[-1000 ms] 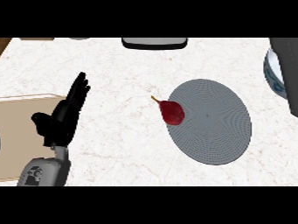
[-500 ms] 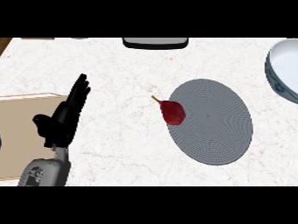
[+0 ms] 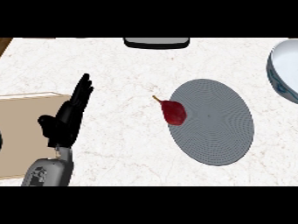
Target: Pick the tomato from the placemat and place it in the bowl
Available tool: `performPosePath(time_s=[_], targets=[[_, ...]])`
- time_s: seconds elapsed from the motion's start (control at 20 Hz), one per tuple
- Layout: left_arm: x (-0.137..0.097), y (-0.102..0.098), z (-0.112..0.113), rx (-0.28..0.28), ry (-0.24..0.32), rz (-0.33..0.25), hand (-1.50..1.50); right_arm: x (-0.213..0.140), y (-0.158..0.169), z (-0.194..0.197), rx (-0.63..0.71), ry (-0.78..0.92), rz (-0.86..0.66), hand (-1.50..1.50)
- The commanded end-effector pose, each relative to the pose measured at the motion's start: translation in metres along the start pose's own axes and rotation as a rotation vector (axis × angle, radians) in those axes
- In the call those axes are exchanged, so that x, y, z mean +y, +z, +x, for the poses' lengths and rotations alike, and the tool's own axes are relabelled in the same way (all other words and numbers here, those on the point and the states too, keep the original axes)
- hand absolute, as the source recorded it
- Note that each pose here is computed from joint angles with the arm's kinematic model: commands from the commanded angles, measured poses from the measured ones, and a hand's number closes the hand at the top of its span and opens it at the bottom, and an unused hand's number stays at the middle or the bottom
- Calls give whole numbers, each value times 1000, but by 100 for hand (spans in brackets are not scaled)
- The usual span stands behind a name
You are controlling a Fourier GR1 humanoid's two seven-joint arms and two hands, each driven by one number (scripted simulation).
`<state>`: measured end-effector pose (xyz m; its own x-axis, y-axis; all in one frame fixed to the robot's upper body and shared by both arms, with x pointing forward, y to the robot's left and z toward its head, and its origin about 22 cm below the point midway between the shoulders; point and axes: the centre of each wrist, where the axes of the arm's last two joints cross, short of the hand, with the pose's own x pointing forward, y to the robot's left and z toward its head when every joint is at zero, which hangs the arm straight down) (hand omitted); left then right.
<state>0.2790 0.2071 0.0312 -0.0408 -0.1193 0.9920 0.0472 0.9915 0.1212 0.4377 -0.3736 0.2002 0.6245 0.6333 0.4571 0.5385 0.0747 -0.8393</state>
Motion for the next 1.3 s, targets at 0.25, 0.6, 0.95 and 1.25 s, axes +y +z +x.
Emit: performPosePath(time_s=[0.25,0.6,0.95,1.25], targets=[[3,1,3,6,5,-10,0,30,-7,-79,78,-21,166,150],[1,7,-4,1,17,-2,0,55,6,-125,81,-207,298,-150],[-15,4,-4,2,9,10,0,39,-4,-117,-26,-444,100,-150],[20,-5,5,9,9,22,0,14,-18,-107,18,-573,11,-150]])
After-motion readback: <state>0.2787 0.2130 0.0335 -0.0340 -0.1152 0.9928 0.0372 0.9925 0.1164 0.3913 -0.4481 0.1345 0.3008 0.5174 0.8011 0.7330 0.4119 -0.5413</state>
